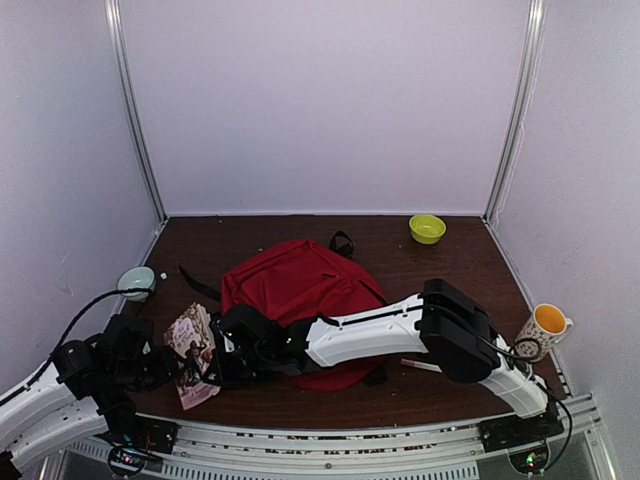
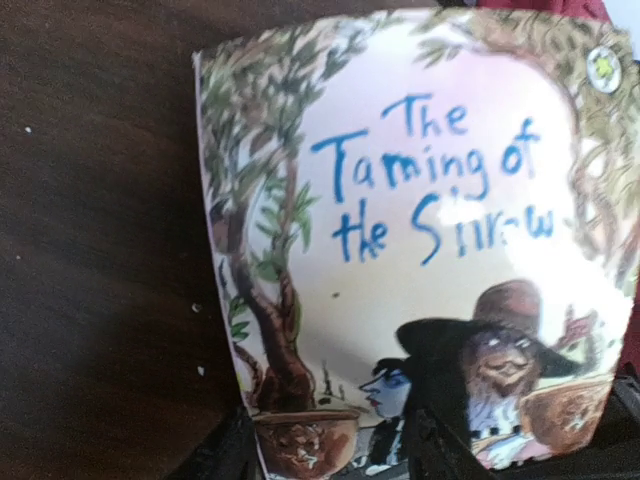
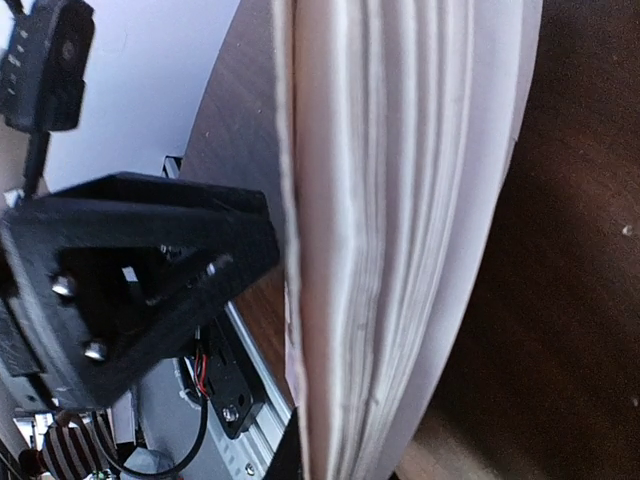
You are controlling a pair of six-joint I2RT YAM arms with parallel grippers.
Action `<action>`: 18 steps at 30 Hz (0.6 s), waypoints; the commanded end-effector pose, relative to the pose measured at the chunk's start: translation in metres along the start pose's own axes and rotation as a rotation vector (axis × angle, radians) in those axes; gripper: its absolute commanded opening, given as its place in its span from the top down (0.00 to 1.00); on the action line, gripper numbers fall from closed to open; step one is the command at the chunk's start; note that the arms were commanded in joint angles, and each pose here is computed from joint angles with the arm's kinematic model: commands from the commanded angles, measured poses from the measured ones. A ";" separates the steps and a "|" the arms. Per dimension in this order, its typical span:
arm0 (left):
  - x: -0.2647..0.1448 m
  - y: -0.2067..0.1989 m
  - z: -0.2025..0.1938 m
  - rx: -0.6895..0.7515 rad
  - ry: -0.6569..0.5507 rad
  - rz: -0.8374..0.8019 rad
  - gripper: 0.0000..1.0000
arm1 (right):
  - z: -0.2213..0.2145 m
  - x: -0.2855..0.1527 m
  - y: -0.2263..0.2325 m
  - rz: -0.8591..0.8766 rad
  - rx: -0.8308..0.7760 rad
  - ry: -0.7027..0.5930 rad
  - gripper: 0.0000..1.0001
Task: Pack the student bag
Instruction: Pick up the book from the center of the board.
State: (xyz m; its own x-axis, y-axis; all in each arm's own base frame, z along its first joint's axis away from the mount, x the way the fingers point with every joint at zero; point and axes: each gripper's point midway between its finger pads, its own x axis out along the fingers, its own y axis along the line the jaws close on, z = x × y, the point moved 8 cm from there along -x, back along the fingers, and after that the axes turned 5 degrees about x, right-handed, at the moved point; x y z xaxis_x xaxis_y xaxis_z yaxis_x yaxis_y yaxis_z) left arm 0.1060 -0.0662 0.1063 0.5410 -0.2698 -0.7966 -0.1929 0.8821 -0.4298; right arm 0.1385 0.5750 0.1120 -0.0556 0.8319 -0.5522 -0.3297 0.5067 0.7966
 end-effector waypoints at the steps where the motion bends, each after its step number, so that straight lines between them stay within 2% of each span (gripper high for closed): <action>1: -0.036 -0.015 0.025 0.022 -0.105 -0.013 0.41 | 0.003 -0.036 0.067 0.104 -0.129 -0.032 1.00; 7: -0.053 -0.029 0.037 0.038 -0.159 -0.083 0.35 | 0.007 -0.085 0.094 0.041 -0.237 -0.104 1.00; 18: -0.106 -0.053 0.071 0.135 -0.337 -0.141 0.27 | 0.004 -0.189 0.106 -0.096 -0.374 -0.260 1.00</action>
State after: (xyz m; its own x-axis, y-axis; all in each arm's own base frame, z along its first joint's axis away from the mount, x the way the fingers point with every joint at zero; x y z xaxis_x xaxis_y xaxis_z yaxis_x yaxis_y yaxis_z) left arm 0.1150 -0.0616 0.2258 0.7582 -0.3079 -0.5747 -0.0310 0.8635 -0.5034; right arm 0.1181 0.5014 0.2692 0.1116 0.8385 -0.5333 -0.5722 0.4930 0.6554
